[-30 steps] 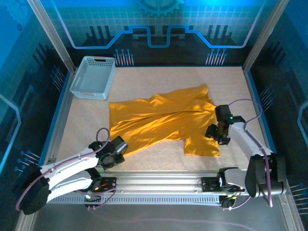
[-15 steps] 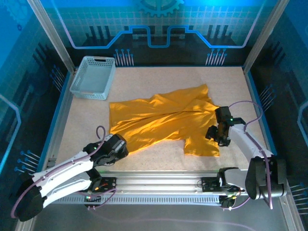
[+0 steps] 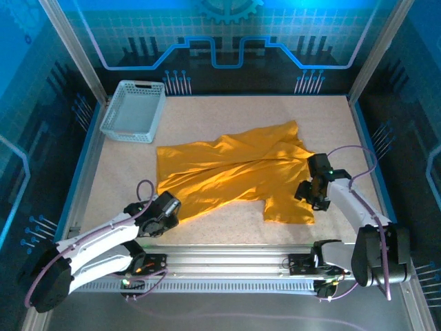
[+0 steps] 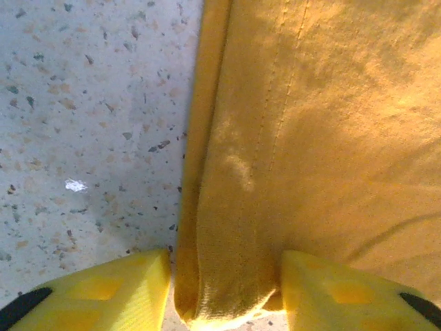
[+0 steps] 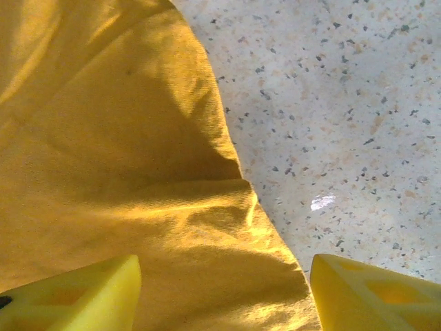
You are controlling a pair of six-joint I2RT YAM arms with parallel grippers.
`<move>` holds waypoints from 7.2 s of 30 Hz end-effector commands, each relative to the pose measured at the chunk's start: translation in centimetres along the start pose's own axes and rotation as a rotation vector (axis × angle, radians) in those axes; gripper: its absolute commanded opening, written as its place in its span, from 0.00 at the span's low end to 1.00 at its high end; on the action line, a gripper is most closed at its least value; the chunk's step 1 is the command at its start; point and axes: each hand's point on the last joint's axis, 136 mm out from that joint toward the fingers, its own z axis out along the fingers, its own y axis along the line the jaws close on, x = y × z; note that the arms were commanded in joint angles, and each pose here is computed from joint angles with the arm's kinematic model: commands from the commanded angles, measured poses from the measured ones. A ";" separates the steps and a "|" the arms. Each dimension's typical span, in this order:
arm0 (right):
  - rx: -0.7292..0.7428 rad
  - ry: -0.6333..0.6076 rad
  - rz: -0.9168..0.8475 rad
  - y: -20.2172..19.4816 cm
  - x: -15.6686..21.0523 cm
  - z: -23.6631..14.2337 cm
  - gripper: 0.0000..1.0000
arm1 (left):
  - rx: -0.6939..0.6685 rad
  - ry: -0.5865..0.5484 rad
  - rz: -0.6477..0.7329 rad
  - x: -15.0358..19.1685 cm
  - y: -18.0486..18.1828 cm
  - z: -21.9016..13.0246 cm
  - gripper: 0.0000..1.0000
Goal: Fold the inside-out t-shirt
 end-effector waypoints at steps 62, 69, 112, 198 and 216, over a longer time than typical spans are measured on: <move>0.154 0.096 -0.158 1.5 7.7 0.7 0.62 | 0.060 -0.207 -0.249 -18.4 -0.1 0.9 0.00; 0.147 0.119 -0.152 2.3 7.8 2.0 0.62 | 0.056 -0.217 -0.269 -19.0 0.4 0.8 0.00; -0.053 -0.184 -0.026 -0.1 0.6 -9.4 0.01 | 0.144 -0.114 -0.274 -7.1 0.8 -2.7 0.00; -0.161 -0.003 -0.019 15.0 -18.3 5.2 0.70 | 0.047 -0.007 -0.218 -20.6 -6.4 8.3 0.82; -0.170 -0.156 -0.241 17.8 -18.9 -1.2 0.71 | 0.135 -0.113 -0.002 -21.2 -14.2 1.3 0.96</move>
